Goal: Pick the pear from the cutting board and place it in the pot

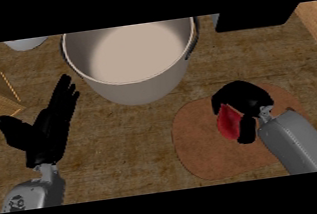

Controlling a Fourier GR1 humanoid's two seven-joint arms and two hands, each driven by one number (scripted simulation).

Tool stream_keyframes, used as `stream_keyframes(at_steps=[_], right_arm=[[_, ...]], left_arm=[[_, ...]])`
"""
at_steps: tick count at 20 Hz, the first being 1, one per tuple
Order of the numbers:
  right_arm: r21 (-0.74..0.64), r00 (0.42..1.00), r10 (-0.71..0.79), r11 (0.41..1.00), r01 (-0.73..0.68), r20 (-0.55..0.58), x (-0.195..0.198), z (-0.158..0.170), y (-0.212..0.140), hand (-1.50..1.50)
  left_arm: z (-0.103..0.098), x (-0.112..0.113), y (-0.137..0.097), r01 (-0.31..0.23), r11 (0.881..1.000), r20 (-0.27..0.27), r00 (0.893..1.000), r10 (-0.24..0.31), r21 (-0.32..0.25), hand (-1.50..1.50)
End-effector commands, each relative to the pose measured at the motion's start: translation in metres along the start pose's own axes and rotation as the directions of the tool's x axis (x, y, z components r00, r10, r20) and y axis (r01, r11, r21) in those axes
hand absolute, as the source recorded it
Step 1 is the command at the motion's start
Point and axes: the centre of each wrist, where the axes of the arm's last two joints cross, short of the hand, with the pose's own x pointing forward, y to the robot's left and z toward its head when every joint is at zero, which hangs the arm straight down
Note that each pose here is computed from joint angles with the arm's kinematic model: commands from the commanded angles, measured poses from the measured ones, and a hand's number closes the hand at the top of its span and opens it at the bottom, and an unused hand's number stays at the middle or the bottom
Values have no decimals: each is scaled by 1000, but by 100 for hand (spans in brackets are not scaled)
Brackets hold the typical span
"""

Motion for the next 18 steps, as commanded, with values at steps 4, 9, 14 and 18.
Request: stream_keyframes(at_steps=[4, 9, 14, 18], right_arm=[[-62, 999, 16, 998, -13, 43, -16, 6, -3, 150], [-159, 942, -213, 972, 175, -260, 45, -17, 11, 150], [-380, 761, -398, 900, 214, -512, 63, -21, -6, 150], [-559, 703, -431, 827, 58, -566, 106, -13, -27, 150]], left_arm=[[-13, 12, 7, -9, 1000, -4, 1000, 9, 18, 0], [12, -4, -1, -2, 1000, -1, 1000, 2, 2, 0], [7, 3, -10, 12, 1000, -19, 1000, -12, -10, 0], [3, 7, -6, -6, 1000, 11, 1000, 6, -11, 0]])
